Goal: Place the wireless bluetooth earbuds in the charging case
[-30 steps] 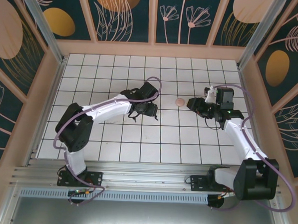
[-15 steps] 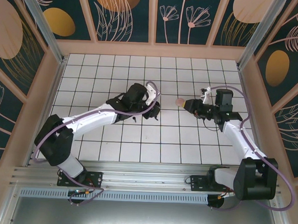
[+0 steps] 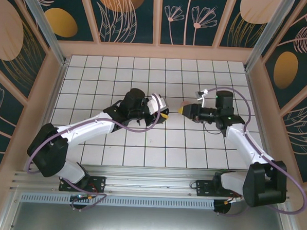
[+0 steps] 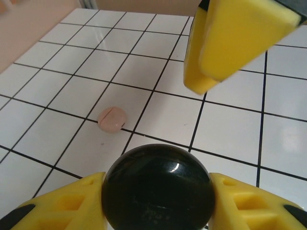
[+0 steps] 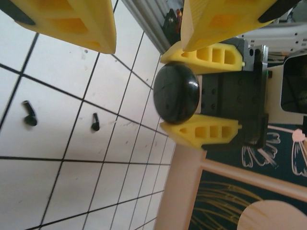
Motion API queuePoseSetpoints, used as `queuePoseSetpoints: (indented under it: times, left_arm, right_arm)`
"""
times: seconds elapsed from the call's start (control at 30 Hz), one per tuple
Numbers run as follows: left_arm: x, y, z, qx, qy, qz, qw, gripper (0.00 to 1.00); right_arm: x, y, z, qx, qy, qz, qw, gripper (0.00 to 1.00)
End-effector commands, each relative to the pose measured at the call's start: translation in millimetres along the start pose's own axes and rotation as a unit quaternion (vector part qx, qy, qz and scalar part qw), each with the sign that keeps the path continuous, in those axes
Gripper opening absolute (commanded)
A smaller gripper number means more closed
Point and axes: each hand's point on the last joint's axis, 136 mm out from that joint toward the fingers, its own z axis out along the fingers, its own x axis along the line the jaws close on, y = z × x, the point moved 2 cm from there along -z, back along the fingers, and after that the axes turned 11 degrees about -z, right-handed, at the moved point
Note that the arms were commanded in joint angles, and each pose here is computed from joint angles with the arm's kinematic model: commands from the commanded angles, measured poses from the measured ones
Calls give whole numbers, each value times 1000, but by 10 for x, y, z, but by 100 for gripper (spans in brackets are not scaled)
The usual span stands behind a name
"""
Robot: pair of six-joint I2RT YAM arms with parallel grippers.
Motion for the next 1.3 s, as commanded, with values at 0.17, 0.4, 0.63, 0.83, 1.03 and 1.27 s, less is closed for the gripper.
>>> queuePoseSetpoints:
  times: [0.17,0.4,0.63,0.83,1.03,1.27]
  left_arm:
    - [-40,150,-14,-18,-11,30,999,35]
    - [-75,174,1,-20,-15,27,999,35]
    - [-89,205,13,-20,-18,23,999,35]
    - [-98,232,5,-24,-18,21,999,34]
    - [-94,269,-12,-28,-16,19,999,34]
    - [-108,302,-27,-31,-18,18,999,37]
  right_arm:
    - [332,126,103,-4,10,-66,998,42]
    - [343,178,225,5,-9,-77,997,42]
    - [354,182,368,24,-24,-87,996,42]
    - [305,145,446,38,-37,-86,995,41]
    - [299,115,484,44,-37,-86,995,36]
    - [299,113,492,43,-37,-90,994,24]
